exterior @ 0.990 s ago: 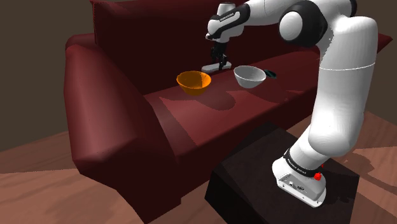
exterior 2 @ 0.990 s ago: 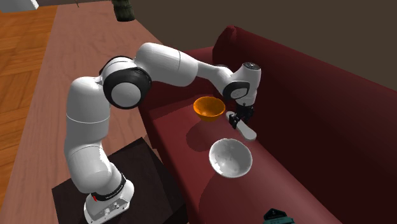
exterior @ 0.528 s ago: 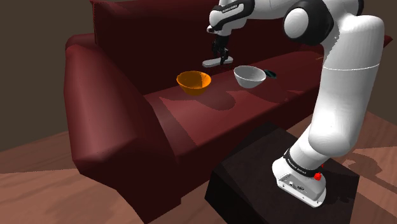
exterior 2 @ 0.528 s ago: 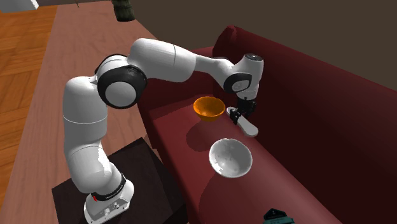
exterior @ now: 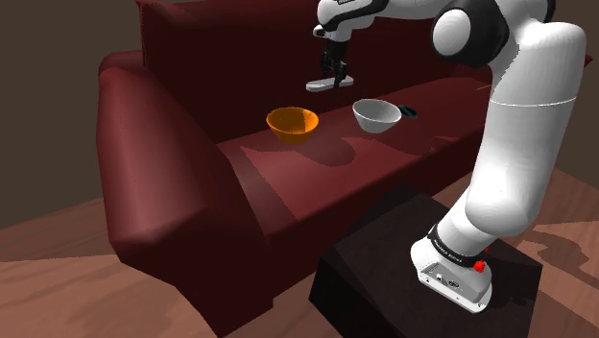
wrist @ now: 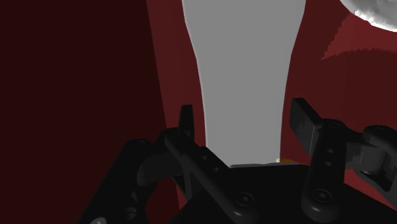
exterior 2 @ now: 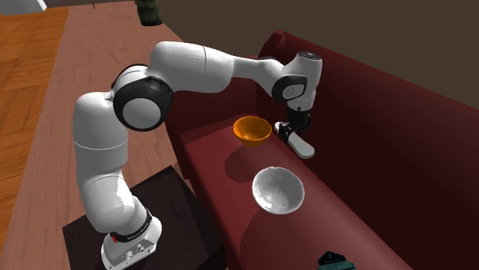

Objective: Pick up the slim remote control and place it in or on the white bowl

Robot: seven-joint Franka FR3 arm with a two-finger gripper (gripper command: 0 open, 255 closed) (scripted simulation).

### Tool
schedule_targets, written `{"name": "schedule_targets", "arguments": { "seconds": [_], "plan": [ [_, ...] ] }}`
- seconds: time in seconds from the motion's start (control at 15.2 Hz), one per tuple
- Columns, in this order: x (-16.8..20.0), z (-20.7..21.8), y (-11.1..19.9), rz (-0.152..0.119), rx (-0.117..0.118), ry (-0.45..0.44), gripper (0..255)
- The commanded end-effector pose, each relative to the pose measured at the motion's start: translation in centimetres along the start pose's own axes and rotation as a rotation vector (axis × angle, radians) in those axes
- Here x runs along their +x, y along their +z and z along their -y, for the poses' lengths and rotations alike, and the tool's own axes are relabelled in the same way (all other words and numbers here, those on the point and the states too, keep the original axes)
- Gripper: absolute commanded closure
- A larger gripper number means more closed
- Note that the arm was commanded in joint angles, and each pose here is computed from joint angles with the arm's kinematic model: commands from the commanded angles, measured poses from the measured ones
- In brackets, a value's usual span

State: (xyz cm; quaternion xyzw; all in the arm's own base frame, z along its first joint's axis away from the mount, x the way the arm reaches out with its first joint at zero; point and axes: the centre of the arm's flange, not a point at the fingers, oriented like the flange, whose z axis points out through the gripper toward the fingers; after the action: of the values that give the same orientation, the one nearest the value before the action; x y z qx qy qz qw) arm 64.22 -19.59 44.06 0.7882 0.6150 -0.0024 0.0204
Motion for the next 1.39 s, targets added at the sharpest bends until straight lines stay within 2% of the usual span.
{"name": "schedule_targets", "arguments": {
  "seconds": [0.0, 0.13, 1.19, 1.32],
  "plan": [
    [-0.1, -0.1, -1.1, 0.000, 0.000, 0.000, 255],
    [-0.1, -0.1, -1.8, 0.000, 0.000, 0.000, 255],
    [-13.8, 16.0, -2.4, 0.000, 0.000, 0.000, 255],
    [-13.7, 16.0, -1.4, 0.000, 0.000, 0.000, 255]
  ]
}}
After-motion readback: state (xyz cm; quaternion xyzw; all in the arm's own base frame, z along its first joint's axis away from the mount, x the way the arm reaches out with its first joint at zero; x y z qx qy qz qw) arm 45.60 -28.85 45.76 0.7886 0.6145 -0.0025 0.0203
